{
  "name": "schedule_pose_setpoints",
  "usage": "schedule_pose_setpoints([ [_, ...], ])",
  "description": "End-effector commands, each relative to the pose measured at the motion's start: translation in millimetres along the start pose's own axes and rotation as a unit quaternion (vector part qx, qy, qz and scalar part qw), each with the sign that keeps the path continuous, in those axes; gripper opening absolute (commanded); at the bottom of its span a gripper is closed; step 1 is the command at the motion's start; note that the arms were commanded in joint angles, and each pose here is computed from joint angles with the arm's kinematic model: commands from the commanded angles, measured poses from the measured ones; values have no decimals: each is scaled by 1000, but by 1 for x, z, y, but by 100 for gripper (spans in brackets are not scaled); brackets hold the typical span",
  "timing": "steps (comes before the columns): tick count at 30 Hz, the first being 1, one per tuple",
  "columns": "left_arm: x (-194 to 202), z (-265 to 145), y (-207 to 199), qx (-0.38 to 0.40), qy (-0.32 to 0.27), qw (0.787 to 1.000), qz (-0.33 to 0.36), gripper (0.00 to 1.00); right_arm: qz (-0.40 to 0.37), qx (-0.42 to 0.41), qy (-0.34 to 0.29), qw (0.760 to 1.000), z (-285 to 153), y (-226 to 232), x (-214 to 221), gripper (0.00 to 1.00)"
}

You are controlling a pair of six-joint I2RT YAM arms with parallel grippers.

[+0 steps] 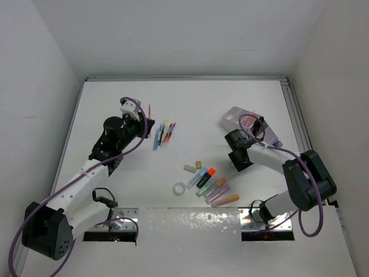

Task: Sort the stationery into containers
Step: Close the pen cap on the pen.

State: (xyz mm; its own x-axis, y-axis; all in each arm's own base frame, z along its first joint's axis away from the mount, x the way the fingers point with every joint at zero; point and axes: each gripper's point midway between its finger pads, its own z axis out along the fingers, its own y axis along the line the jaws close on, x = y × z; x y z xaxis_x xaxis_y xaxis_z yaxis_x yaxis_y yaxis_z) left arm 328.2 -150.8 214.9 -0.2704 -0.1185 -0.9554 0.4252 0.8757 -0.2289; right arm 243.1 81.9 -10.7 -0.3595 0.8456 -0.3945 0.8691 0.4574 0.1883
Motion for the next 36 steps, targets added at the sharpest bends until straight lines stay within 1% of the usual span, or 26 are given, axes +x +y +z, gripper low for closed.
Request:
schedule_pose_setpoints([
  [1,-14,-4,0,0,-29,1000,8,0,-3,-2,-1,1000,1,2,-1,42],
  [8,-13,-4,0,-1,-30,1000,9,0,-39,-4,-4,999,0,1,-1,42],
  [11,-11,-4,1,-1,-27,1000,9,0,-71,-5,-2,997,-1,2,0,42],
  [15,-11,-4,1,-2,-27,1000,9,0,-97,-1,-6,995,-3,2,0,40],
  [19,-10,-4,1,-3,-27,1000,8,0,-123,0,-9,992,-4,-2,3,33],
  [25,-10,-3,1,-2,-27,1000,9,0,-163,0,-7,987,0,-4,6,15],
  [26,-10,-3,1,-2,-27,1000,9,0,-186,-2,-10,982,1,-4,4,11],
  [28,-12,-4,1,-3,-31,999,10,0,-213,-10,-17,977,1,2,2,6],
  [29,-11,-3,1,-3,-29,1000,10,0,-261,-15,-18,965,2,3,0,3],
  [30,-11,-4,2,-4,-29,999,11,0,-285,-27,-20,958,2,14,0,1],
  [31,-11,-4,2,-4,-30,999,11,0,-321,-37,-9,946,1,20,4,0],
  [32,-11,-4,3,-6,-30,999,11,0,-394,-46,-7,918,1,24,2,0],
  [33,-11,-4,2,-5,-30,999,11,0,-428,-46,5,902,5,26,6,0],
  [34,-11,-5,3,-6,-31,999,11,0,-459,-64,7,886,1,41,6,0],
  [35,-12,-5,2,-5,-33,999,12,0,-522,-80,23,849,0,45,10,0],
  [36,-11,-5,3,-6,-32,999,11,0,-547,-92,26,832,0,56,12,0],
])
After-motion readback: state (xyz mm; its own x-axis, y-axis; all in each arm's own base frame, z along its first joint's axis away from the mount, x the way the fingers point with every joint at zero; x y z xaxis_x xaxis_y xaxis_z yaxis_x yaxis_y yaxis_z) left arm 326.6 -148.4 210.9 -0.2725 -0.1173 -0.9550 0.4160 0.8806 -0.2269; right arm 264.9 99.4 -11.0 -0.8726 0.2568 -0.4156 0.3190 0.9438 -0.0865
